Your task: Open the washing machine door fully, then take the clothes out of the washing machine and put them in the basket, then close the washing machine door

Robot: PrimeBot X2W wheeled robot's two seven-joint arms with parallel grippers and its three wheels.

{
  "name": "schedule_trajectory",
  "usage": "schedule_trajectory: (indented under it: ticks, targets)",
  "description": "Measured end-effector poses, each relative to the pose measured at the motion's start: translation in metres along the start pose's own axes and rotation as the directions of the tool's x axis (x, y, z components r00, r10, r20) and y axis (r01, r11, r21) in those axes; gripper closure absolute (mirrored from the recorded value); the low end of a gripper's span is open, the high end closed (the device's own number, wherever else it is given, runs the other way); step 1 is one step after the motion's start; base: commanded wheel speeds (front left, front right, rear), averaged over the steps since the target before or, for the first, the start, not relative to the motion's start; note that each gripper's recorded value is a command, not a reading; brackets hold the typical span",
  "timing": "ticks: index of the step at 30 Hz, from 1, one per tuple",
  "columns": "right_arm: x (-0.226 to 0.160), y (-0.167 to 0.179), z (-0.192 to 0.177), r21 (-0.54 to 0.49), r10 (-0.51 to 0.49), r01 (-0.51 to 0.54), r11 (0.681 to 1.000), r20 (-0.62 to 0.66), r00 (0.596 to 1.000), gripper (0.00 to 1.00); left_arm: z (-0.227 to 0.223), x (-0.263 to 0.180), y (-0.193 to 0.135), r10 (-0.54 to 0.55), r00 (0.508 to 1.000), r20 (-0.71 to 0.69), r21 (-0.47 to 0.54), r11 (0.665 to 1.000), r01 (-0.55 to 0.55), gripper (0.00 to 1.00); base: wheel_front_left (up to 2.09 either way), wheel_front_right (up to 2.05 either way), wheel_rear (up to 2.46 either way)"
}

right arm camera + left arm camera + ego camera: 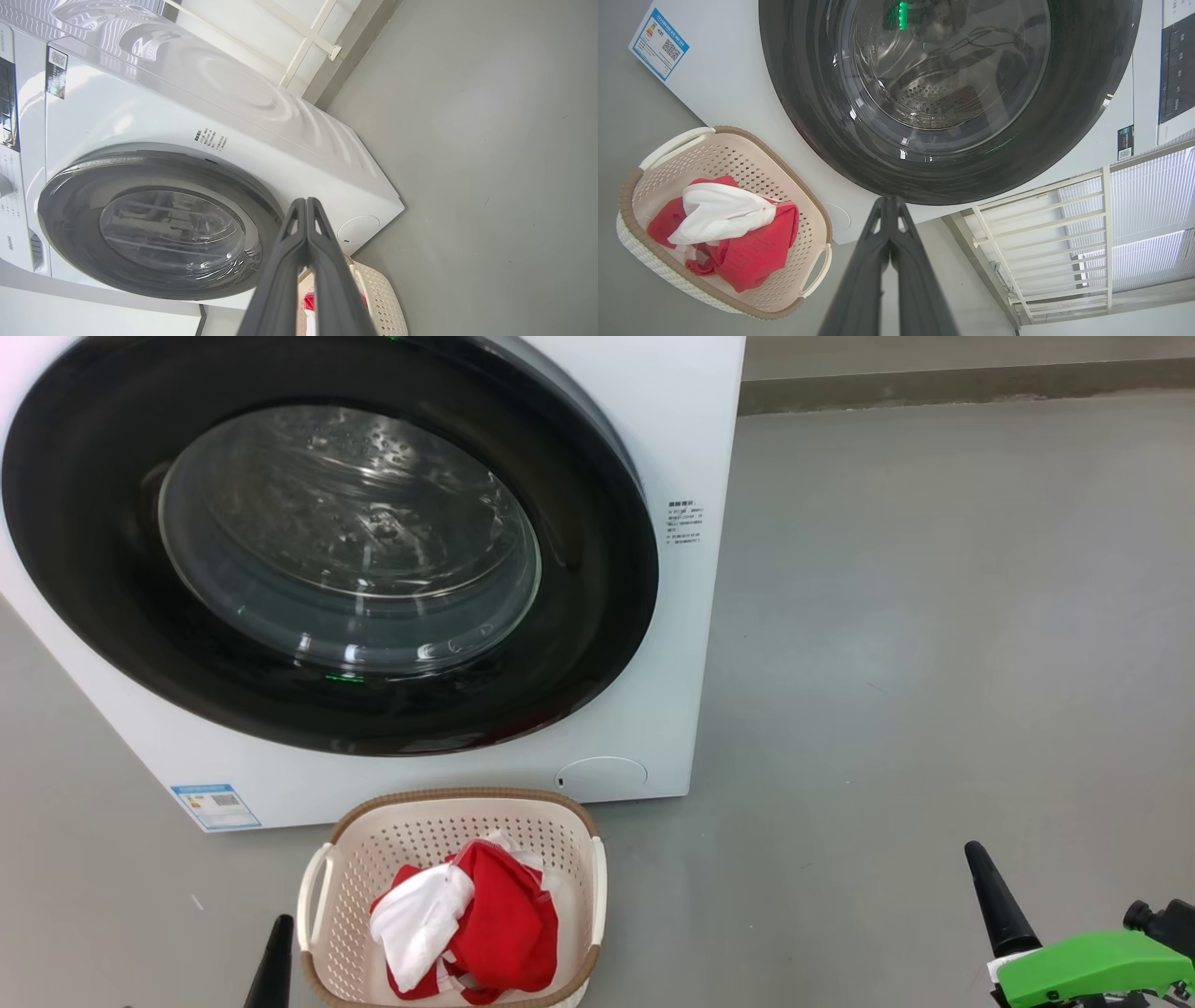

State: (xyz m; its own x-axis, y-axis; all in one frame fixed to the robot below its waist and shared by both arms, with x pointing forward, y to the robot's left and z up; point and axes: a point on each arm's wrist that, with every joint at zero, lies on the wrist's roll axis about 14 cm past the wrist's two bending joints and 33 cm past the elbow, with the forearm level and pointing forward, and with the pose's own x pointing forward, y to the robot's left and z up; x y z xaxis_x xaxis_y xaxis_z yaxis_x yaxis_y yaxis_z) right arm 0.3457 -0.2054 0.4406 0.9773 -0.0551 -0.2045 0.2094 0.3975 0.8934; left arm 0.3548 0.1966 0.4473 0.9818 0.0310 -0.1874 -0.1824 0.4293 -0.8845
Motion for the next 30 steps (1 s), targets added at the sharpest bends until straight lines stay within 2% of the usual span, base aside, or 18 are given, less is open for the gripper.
schedule_trajectory:
  ticks: [17,30]
  targets:
    - [0.007,0.012,0.005,0.150,0.034,-0.034,0.988,0.000,0.999,1.00,0.002,0.005,-0.009,-0.026,1.000,-0.007,-0.172,0.985,0.025,1.00,0.00,0.00,0.00]
    - [0.014,0.026,0.013,0.292,0.077,-0.078,0.953,0.015,0.997,1.00,0.005,0.010,-0.022,-0.071,0.997,-0.010,-0.313,0.948,0.065,1.00,0.00,0.00,0.00]
